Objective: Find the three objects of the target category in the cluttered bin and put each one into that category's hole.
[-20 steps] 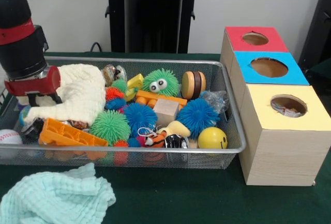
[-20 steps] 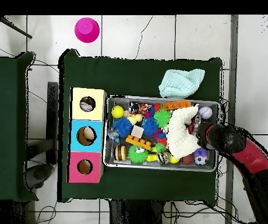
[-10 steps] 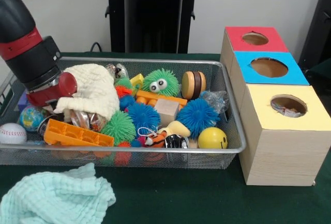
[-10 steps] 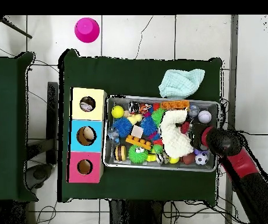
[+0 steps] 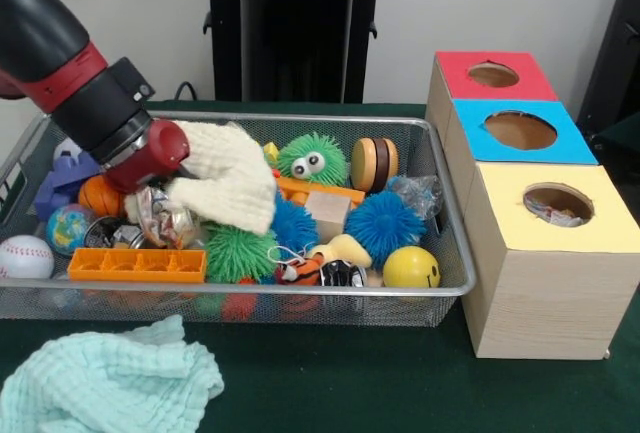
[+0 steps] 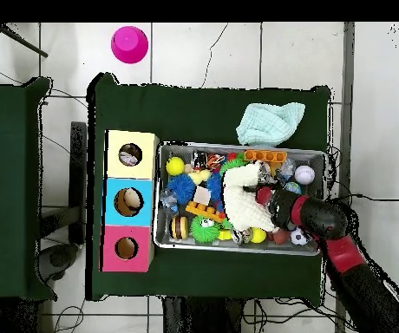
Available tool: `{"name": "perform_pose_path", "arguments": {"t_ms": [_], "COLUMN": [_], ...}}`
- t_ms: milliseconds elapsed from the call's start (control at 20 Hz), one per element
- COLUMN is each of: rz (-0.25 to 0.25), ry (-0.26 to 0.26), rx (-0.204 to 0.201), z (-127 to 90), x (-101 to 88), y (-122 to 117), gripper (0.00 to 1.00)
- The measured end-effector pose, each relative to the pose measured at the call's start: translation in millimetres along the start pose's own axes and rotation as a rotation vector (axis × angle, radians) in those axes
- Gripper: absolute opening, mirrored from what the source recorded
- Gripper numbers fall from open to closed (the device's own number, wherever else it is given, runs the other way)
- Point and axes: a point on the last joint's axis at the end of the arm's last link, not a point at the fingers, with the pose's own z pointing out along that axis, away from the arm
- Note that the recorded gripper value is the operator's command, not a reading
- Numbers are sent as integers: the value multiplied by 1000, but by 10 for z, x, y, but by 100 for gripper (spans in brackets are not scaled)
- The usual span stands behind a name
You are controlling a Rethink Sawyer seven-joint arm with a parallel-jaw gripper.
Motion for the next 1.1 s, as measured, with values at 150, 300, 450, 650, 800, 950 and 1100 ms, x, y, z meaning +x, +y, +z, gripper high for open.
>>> {"name": "perform_pose_path", "arguments": {"t_ms": [150,300,450,650,800,950,1100], "rz": [-4,-27,-54,-100,-144,-187,-228], "ry": [23,34,43,61,87,113,143], "rx": [-53,-105,-127,-134,-136,-131,-121], "z": [82,192,322,497,632,716,760], "x": [123,220,308,444,592,720,843], "y": [192,532,820,1219,1574,1848,2085], "gripper": [100,100,100,100,100,100,100]}}
